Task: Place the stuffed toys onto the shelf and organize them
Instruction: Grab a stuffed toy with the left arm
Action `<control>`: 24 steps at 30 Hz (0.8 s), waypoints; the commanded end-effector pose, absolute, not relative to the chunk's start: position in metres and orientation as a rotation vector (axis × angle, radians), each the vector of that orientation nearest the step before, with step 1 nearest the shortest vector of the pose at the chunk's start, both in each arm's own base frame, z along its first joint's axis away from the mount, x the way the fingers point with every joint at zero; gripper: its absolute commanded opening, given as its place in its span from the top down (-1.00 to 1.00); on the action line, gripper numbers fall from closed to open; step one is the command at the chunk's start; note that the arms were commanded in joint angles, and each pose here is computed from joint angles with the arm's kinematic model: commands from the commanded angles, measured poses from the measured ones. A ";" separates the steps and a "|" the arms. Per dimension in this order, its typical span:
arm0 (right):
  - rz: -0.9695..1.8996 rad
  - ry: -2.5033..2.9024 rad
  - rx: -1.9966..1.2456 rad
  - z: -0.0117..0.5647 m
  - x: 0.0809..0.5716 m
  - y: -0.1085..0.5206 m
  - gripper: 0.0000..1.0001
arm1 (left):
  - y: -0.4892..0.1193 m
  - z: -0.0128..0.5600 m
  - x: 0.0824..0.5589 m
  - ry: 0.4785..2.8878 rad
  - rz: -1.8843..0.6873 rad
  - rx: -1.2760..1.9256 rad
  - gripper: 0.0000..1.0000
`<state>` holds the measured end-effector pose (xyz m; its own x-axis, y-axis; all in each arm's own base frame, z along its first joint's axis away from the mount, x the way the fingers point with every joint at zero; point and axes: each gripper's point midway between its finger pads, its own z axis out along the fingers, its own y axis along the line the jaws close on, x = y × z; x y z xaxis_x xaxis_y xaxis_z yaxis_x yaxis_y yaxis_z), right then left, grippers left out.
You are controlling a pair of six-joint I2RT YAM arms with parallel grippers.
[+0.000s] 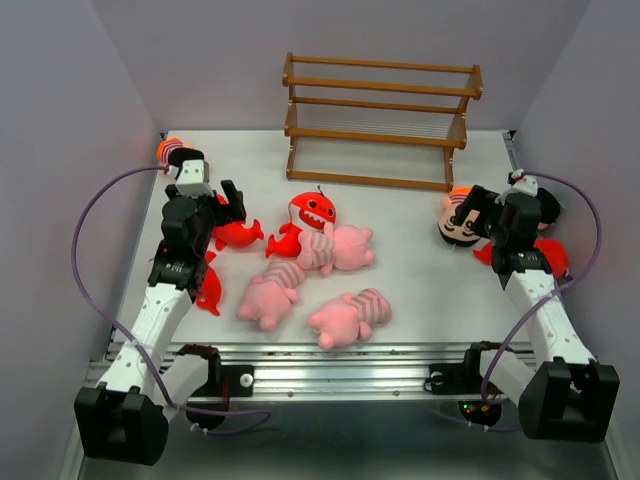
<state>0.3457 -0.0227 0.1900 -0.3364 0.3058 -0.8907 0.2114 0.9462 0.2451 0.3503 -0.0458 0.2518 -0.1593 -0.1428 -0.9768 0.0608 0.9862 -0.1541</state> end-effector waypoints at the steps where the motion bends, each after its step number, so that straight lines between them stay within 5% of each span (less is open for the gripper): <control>1: 0.101 1.835 0.364 0.224 0.356 -0.026 -1.00 | -0.042 0.301 0.350 1.584 -0.177 -0.082 -0.98; 8: 0.179 1.857 0.136 0.222 0.350 0.000 -1.00 | -0.041 0.298 0.353 1.602 -0.173 -0.095 -0.98; 14: 0.483 1.816 -0.497 0.191 0.306 0.077 -1.00 | -0.039 0.290 0.357 1.623 -0.166 -0.116 -0.98; 24: 0.547 1.890 -0.622 0.185 0.296 0.085 -1.00 | -0.022 0.270 0.380 1.652 -0.285 -0.231 -0.98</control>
